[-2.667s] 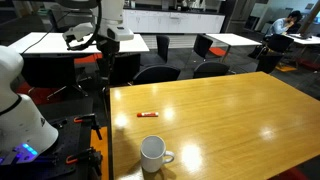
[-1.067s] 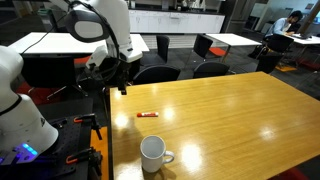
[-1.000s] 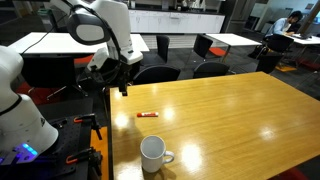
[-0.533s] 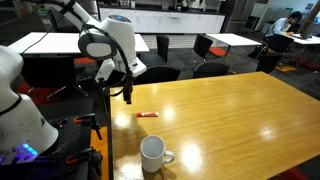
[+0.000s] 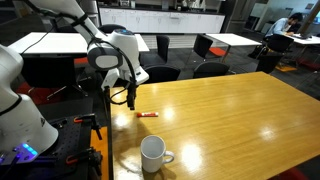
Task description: Take the marker from the table and put it in the white cup
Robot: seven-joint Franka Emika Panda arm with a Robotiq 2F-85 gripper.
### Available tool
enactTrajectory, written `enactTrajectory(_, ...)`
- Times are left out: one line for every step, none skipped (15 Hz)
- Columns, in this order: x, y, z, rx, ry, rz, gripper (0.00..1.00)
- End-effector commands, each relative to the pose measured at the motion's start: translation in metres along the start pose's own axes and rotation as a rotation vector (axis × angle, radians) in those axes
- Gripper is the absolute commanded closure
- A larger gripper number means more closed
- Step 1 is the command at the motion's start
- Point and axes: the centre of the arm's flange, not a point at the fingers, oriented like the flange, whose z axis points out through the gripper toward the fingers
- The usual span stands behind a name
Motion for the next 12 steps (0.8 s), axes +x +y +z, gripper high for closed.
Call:
enactTrajectory(0.015, -0.012, 0.020, -0.029, 0.014, 0.042, 0.00)
enactTrajectory(0.017, -0.014, 0.024, -0.035, 0.014, 0.050, 0.00)
enactTrajectory(0.019, -0.016, 0.028, -0.044, 0.012, 0.057, 0.00)
enactTrajectory(0.021, -0.018, 0.032, -0.047, 0.011, 0.064, 0.00)
enactTrajectory(0.023, -0.020, 0.035, -0.050, 0.010, 0.067, 0.00)
enactTrajectory(0.025, -0.022, 0.039, -0.052, 0.010, 0.072, 0.00)
enactTrajectory(0.028, -0.024, 0.042, -0.054, 0.010, 0.079, 0.00)
enactTrajectory(0.029, -0.025, 0.046, -0.056, 0.009, 0.084, 0.00)
enactTrajectory(0.030, -0.027, 0.049, -0.057, 0.006, 0.088, 0.00)
enactTrajectory(0.032, -0.028, 0.052, -0.058, 0.004, 0.095, 0.00)
enactTrajectory(0.033, -0.029, 0.055, -0.057, 0.002, 0.100, 0.00)
enactTrajectory(0.035, -0.029, 0.058, -0.056, 0.000, 0.102, 0.00)
